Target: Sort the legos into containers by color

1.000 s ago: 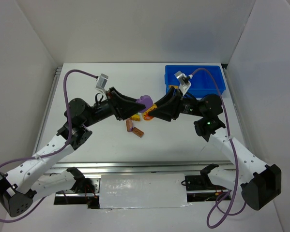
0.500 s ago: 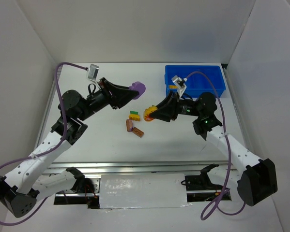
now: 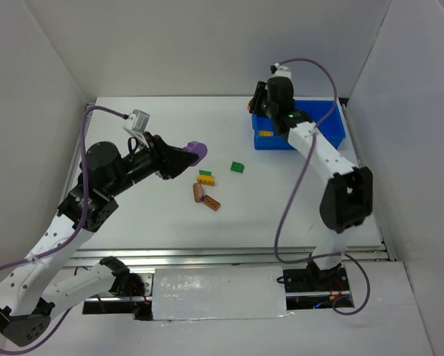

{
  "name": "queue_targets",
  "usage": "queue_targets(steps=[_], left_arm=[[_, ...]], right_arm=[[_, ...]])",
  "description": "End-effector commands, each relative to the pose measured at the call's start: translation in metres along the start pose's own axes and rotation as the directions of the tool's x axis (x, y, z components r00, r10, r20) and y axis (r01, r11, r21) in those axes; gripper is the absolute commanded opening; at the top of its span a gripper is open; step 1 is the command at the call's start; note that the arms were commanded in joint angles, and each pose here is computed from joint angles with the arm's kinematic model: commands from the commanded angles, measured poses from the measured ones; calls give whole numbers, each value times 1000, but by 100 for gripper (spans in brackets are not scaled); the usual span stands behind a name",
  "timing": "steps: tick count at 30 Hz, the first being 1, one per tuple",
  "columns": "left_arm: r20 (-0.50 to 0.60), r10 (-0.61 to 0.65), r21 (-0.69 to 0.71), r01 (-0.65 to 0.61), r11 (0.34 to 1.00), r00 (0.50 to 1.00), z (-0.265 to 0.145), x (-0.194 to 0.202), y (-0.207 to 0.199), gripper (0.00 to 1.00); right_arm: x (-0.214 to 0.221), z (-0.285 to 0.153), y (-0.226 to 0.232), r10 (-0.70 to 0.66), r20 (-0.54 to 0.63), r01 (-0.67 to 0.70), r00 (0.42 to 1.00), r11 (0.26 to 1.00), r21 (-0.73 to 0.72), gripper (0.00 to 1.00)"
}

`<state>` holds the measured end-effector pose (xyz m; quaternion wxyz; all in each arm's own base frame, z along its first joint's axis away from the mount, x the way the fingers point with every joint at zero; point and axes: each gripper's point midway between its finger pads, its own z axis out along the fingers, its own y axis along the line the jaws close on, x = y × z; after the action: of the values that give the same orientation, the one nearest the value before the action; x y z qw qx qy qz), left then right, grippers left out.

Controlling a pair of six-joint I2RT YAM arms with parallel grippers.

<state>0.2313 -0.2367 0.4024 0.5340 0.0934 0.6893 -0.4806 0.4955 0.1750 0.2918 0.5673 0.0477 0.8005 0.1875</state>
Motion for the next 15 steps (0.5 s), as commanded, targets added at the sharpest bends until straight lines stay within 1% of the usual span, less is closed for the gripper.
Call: queue_targets(steps=[1, 2, 3, 5, 6, 9, 15], left_arm=[[-15, 50, -95, -52, 994, 999, -19, 4, 15, 0], [-28, 52, -113, -55, 992, 998, -22, 10, 20, 0], [-46, 47, -133, -53, 990, 998, -26, 16, 25, 0], [-55, 59, -157, -67, 985, 997, -34, 20, 30, 0], [-73, 56, -174, -68, 982, 996, -40, 25, 33, 0], [-90, 61, -201, -78, 976, 994, -47, 35, 40, 0], [-135, 39, -236, -70, 969, 990, -49, 59, 59, 0]], right_arm=[[38, 39, -77, -126, -150, 170, 981, 929, 330, 0], [40, 48, -83, -133, -160, 183, 978, 917, 355, 0], [31, 55, -84, -141, -154, 189, 978, 909, 371, 0], [50, 74, -103, -138, -205, 211, 969, 894, 396, 0], [50, 78, -106, -137, -199, 208, 970, 895, 394, 0], [55, 84, -117, -124, -204, 199, 971, 895, 400, 0], [66, 90, -119, -97, -218, 174, 971, 912, 371, 0]])
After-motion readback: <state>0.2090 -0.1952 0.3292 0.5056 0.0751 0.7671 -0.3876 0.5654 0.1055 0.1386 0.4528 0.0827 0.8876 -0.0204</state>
